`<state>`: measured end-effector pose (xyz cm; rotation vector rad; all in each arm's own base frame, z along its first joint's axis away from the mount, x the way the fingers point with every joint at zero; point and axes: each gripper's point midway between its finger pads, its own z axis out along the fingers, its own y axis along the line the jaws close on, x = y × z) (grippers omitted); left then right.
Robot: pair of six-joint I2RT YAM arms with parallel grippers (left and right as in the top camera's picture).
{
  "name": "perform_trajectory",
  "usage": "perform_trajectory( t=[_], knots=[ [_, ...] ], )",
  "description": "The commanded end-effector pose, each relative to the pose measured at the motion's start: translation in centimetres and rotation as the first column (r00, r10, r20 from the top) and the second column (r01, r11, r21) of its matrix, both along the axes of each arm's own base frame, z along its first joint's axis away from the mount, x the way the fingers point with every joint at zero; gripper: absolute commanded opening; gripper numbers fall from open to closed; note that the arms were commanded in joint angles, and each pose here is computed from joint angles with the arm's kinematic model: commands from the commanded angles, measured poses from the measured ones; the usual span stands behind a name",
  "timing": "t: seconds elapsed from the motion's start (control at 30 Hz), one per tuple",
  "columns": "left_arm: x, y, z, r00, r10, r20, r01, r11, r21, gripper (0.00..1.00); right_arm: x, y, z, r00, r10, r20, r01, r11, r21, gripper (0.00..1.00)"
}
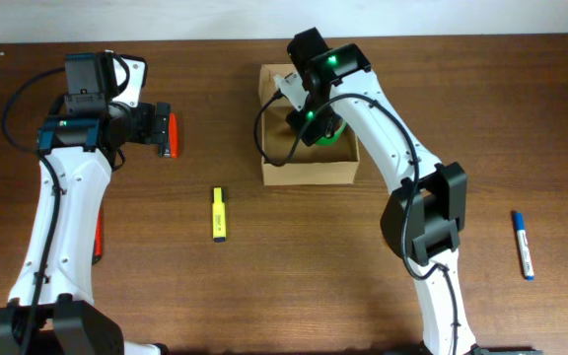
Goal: Pack container
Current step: 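Carry the green tape roll with the right gripper into the box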
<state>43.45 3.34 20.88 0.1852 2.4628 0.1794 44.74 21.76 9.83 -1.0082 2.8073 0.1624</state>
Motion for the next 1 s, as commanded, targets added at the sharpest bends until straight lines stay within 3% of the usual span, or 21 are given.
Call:
perform_trajectory(
  t=[0.0, 0.47, 0.97],
  knots=[
    [0.3, 0.3, 0.7, 1.000, -0.005, 0.015, 0.005, 1.000, 0.017, 1.00, -0.4, -0.8, -1.6, 0.998, -0.029, -0.064, 0.029, 1.000, -0.002, 0.03],
    [0.3, 0.3, 0.7, 1.000, -0.005, 0.015, 0.005, 1.000, 0.017, 1.00, -0.6, -0.9, -1.5, 0.997, -0.028, -0.072, 0.028, 1.000, -0.006, 0.04],
    [0.6, 0.3, -0.4, 1.000, -0.005, -0.011, 0.005, 1.000, 0.015, 1.00, -0.6, -1.4, 2.7, 0.999, -0.035, -0.014, 0.035, 0.999, -0.007, 0.04]
  ],
)
